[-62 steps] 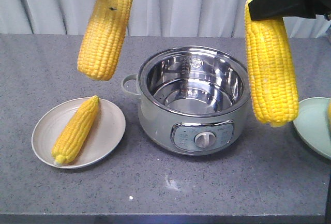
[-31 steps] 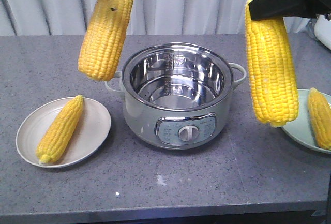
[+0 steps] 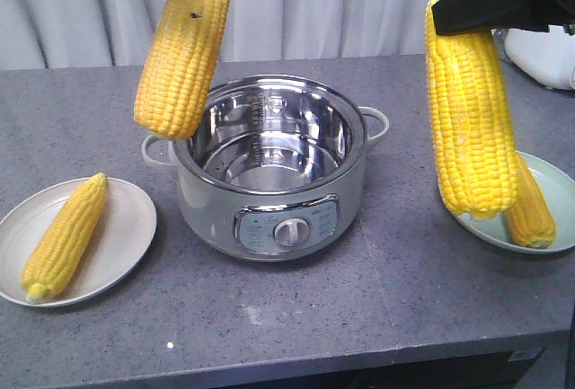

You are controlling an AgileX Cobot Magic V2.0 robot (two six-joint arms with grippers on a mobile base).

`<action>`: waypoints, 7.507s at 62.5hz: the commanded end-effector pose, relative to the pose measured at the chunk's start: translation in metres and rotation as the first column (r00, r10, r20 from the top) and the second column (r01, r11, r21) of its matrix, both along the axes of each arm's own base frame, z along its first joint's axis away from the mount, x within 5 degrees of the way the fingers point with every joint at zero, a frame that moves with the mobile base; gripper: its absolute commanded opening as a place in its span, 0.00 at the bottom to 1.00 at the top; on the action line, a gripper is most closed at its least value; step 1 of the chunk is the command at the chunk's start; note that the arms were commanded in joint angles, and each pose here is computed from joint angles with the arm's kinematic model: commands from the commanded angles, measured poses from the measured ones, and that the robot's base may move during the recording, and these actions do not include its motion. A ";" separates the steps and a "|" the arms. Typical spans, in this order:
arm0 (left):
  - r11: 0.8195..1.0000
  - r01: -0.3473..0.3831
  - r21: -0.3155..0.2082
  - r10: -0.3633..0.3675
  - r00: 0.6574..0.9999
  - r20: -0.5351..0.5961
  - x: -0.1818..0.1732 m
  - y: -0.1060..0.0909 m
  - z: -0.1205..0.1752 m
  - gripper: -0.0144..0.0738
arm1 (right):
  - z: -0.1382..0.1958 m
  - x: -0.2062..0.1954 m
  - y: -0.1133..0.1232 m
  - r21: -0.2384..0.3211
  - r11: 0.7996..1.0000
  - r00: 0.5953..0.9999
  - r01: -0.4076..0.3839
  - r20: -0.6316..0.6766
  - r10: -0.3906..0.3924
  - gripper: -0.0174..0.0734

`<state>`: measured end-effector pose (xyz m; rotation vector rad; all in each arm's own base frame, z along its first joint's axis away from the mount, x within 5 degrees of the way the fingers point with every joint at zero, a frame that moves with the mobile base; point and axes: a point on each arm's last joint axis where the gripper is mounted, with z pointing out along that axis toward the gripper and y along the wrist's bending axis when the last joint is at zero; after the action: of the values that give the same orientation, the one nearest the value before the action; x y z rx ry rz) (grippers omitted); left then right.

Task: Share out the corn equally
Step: 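Turn the base away from the pot holding both corn ears, then drive the base toward the counter with the second pair of plates, then creep the base up to the counter edge facing both plates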

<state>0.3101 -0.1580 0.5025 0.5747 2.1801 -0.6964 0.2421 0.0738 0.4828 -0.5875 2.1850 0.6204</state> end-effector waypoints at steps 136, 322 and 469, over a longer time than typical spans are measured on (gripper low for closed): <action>0.998 0.007 -0.064 -0.003 0.998 0.063 -0.017 0.005 0.022 0.16 | 0.016 -0.008 0.000 0.047 0.999 0.997 0.003 0.074 -0.006 0.19; 0.998 0.007 -0.064 -0.003 0.998 0.063 -0.017 0.005 0.022 0.16 | 0.016 -0.008 0.000 0.047 0.999 0.997 0.003 0.074 -0.006 0.19; 0.998 0.007 -0.064 -0.003 0.998 0.063 -0.017 0.005 0.022 0.16 | 0.016 -0.008 0.000 0.047 0.999 0.997 0.003 0.074 -0.006 0.19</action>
<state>0.3101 -0.1580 0.5025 0.5747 2.1801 -0.6964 0.2420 0.0738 0.4828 -0.5876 2.1852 0.6205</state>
